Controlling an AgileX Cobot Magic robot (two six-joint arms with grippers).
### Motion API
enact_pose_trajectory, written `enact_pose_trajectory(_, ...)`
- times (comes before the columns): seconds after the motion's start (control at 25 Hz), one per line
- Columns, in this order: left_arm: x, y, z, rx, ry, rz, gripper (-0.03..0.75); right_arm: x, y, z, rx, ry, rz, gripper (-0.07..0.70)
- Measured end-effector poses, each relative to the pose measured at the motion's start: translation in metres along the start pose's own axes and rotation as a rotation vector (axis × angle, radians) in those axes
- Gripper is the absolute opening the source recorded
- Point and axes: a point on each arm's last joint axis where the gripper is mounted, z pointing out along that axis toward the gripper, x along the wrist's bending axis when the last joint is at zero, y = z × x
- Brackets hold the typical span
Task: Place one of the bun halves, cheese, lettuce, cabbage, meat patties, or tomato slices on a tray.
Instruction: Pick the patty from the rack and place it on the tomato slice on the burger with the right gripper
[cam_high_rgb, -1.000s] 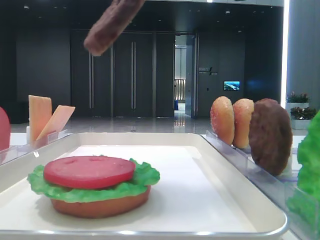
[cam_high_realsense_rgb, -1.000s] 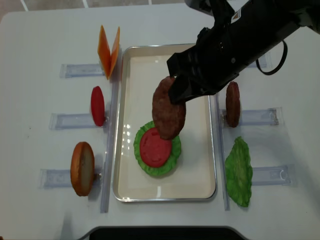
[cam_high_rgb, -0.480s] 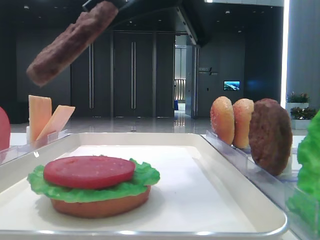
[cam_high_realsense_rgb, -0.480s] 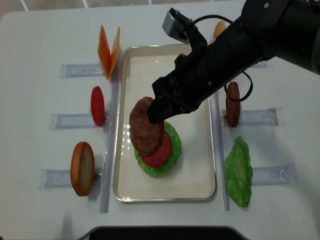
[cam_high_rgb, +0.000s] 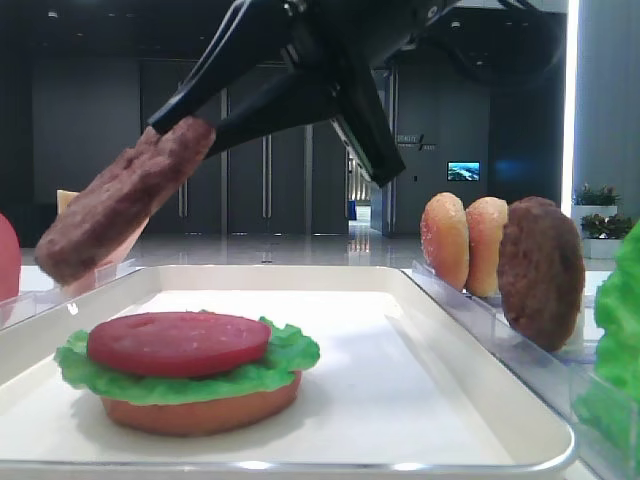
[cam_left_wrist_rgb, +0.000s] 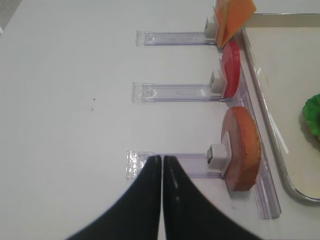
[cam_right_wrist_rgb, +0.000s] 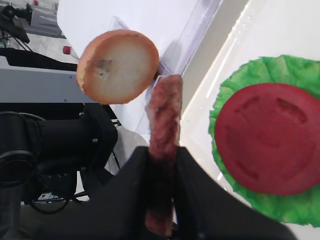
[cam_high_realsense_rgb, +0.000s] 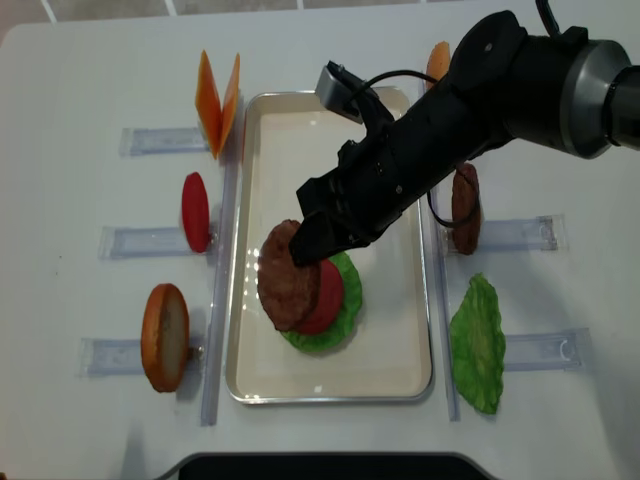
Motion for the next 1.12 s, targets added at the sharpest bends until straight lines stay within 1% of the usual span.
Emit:
enact_pose_trajectory(0.2, 0.0, 0.0, 0.0, 0.0, 0.0, 0.0, -0.001, -0.01, 0.0, 0.007, 0.018, -0.006, 0.014, 0.106)
enact_pose_trajectory(0.48, 0.0, 0.0, 0.0, 0.0, 0.0, 0.0, -0.001, -0.019, 0.002, 0.005, 0.007, -0.02, 0.029, 0.106)
enact_pose_trajectory(1.12, 0.0, 0.0, 0.0, 0.0, 0.0, 0.0, -0.001, -0.024, 0.002, 0.004, 0.003, -0.032, 0.035, 0.106)
